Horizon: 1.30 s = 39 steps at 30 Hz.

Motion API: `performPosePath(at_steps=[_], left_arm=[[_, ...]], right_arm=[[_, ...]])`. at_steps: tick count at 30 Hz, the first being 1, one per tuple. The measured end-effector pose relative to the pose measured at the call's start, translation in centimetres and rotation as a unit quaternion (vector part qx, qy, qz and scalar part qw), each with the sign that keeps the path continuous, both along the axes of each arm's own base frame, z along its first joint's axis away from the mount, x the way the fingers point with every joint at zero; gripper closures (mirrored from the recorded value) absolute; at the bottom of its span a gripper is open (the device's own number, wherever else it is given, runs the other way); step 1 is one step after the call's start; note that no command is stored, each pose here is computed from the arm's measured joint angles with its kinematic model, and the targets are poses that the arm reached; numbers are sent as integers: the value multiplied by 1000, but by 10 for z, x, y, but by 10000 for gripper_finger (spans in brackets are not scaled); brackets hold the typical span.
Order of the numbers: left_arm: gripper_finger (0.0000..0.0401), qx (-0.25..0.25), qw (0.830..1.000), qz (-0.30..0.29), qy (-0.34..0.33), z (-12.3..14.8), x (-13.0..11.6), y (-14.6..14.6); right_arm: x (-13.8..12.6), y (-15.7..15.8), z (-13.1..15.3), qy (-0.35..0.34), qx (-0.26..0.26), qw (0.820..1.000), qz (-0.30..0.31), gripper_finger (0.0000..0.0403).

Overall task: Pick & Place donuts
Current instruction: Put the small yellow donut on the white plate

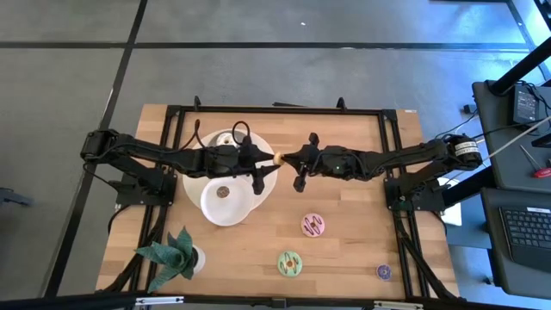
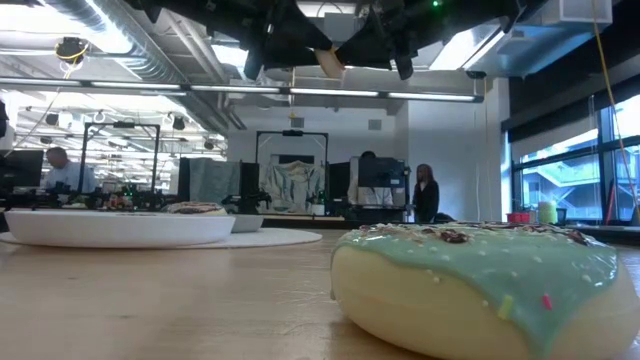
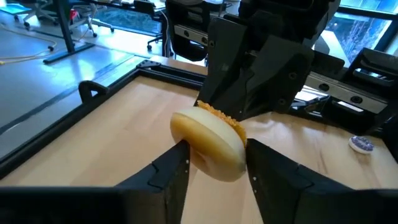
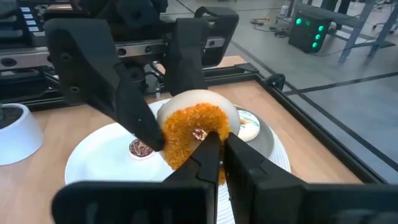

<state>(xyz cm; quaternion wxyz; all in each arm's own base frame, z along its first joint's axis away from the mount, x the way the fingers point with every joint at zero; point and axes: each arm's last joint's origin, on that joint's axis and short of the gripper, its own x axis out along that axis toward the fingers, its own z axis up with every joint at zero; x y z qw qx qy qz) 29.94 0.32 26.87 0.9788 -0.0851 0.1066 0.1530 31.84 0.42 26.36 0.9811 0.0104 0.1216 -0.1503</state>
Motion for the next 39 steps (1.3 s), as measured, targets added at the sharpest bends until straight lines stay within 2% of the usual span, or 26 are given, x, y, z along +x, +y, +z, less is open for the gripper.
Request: performPosePath(at_steps=[14, 17, 26, 30, 34, 36, 39], left_arm=[[360, 15, 1000, 3, 7, 0, 0, 0], [374, 15, 1000, 3, 13, -2, -1, 0], [382, 6, 999, 7, 48, -8, -3, 0], [383, -8, 996, 9, 85, -16, -6, 0], [383, -82, 987, -30, 137, -27, -11, -3], [383, -142, 975, -56, 163, -32, -14, -6], [383, -231, 948, -70, 207, -40, -20, -11]], right_arm=[[0, 0, -1, 5, -2, 1000, 8, 381], [0, 0, -2, 18, -24, 999, 16, 374], [-1, 1, -3, 29, -33, 999, 21, 280], [-1, 1, -5, 39, -33, 998, 22, 250], [-4, 1, -13, 82, -28, 996, 20, 235], [-7, 1, -18, 106, -16, 994, 16, 232], [-11, 0, -25, 143, -2, 990, 10, 232]])
